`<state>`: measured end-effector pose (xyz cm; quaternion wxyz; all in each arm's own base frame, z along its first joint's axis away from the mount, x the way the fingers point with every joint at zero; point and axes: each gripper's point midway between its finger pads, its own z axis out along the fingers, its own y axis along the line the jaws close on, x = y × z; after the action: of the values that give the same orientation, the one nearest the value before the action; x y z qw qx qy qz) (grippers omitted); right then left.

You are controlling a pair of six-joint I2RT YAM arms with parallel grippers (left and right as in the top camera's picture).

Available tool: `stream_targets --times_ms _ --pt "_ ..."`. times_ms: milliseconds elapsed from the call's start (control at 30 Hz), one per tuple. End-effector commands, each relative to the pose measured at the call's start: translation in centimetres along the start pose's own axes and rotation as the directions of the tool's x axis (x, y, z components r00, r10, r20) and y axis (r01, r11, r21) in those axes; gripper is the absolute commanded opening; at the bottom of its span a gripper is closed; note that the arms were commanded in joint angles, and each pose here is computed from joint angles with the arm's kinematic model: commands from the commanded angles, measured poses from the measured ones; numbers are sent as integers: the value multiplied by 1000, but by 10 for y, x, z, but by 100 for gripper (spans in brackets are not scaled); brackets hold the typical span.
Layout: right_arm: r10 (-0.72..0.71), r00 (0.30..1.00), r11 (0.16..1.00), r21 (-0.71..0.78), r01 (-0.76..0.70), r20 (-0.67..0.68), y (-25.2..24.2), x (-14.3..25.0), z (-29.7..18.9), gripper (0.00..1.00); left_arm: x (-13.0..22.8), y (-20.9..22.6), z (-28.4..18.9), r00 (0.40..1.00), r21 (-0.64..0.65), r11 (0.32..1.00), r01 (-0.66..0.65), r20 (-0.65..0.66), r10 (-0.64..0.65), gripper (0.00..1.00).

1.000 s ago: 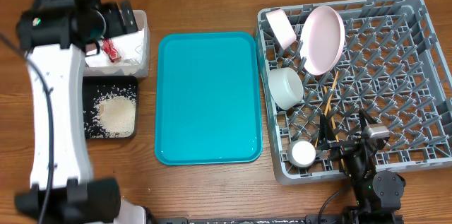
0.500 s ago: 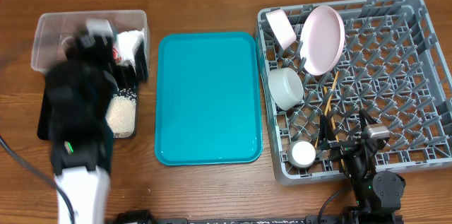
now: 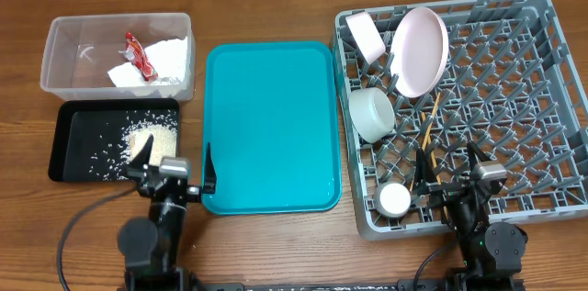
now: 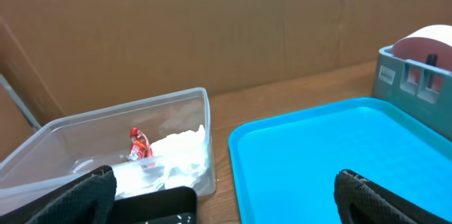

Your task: Sort waste into correct bins and load items into the dishwasher

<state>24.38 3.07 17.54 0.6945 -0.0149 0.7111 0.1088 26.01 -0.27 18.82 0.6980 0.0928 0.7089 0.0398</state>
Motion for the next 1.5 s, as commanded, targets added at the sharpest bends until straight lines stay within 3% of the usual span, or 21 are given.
stream_targets --times_ms 0,200,333,1467 --pt "-4 1000 1000 12 4 5 -3 2 0 100 12 -1 -5 999 -18 999 -41 15 41 100" --pt "-4 1000 1000 12 4 5 -3 2 0 100 43 -4 -12 994 -14 1000 -25 -106 23 100" --pt "-4 1000 1000 11 4 5 -2 2 0 100 28 -3 -14 999 -26 999 -21 -43 20 100" --pt "-4 1000 1000 11 4 5 -2 2 0 100 29 -4 -14 999 -23 1000 -20 -47 19 100"
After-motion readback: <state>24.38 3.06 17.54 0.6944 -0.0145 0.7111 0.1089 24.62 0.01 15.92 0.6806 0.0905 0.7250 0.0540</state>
